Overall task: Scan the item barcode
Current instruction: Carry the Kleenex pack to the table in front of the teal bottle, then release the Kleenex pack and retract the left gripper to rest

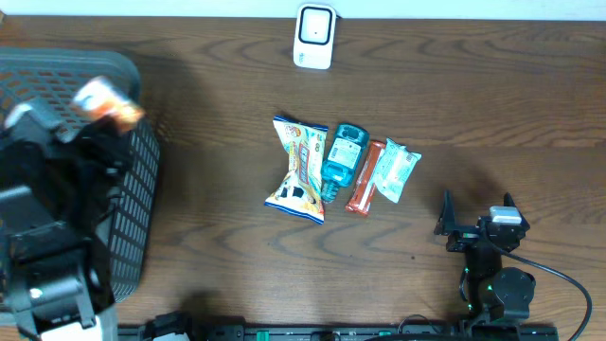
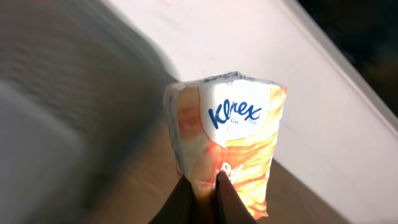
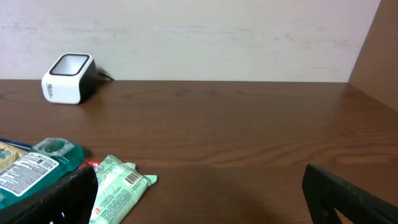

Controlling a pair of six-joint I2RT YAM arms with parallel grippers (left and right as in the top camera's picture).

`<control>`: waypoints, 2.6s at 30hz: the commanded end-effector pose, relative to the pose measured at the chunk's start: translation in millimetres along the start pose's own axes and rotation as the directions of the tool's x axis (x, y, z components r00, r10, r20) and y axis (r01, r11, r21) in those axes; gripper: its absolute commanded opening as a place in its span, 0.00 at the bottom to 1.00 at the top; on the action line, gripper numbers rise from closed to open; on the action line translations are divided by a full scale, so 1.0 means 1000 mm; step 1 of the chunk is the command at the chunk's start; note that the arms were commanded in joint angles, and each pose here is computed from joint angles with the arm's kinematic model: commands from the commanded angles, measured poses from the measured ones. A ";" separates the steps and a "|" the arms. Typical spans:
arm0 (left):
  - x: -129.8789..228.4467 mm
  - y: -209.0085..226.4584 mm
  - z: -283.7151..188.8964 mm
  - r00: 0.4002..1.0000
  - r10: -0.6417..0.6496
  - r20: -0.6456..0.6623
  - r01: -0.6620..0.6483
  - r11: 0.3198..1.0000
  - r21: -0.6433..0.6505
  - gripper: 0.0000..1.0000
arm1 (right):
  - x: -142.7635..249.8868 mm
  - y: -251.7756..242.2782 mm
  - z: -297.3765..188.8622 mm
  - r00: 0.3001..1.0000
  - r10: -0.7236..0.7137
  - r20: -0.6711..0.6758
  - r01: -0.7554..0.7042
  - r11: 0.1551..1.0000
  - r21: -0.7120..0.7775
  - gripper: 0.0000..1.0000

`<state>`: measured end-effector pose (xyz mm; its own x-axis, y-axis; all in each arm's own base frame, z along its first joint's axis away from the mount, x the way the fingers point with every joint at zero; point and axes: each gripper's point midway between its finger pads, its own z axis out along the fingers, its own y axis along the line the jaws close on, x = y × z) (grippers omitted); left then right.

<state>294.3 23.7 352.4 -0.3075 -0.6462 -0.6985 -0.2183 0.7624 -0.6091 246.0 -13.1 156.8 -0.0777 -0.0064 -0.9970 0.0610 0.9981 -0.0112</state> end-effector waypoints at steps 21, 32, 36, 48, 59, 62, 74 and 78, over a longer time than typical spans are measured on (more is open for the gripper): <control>0.318 -0.082 0.083 0.560 0.451 -0.695 -0.406 0.881 0.244 0.07 | 0.000 0.002 0.000 1.000 -0.008 0.001 0.008 1.000 -0.010 0.99; 0.403 -0.076 0.074 0.383 0.543 -0.747 -0.502 0.802 0.325 0.07 | 0.000 0.002 0.000 1.000 -0.008 0.001 0.008 1.000 -0.010 0.99; 0.418 -0.072 0.079 0.363 0.546 -0.755 -0.511 0.794 0.329 0.07 | 0.000 0.002 0.000 1.000 -0.008 0.001 0.008 1.000 -0.010 0.99; 0.445 -0.061 0.077 0.292 0.531 -0.795 -0.501 0.793 0.346 0.07 | 0.000 0.002 0.000 1.000 -0.008 0.001 0.008 1.000 -0.010 0.99; 0.455 -0.051 0.080 0.268 0.520 -0.811 -0.516 0.788 0.335 0.07 | 0.000 0.002 0.000 1.000 -0.008 0.001 0.008 1.000 -0.010 0.99; 0.457 -0.050 0.081 0.264 0.519 -0.813 -0.518 0.787 0.334 0.07 | 0.000 0.002 0.000 1.000 -0.008 0.001 0.008 1.000 -0.010 0.99; 0.441 -0.062 0.085 0.318 0.506 -0.802 -0.500 0.808 0.312 0.77 | 0.000 0.002 0.000 1.000 -0.008 0.001 0.008 1.000 -0.010 0.99; 0.402 -0.095 0.086 0.372 0.569 -0.733 -0.478 0.795 0.374 0.85 | 0.000 0.002 0.000 1.000 -0.008 0.001 0.008 1.000 -0.010 0.99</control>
<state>242.4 -304.2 40.0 -0.9553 0.2272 -0.1890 0.2700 0.9312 -0.2450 246.0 -13.1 156.8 -0.0777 -0.0064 -0.9970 0.0610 0.9981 -0.0112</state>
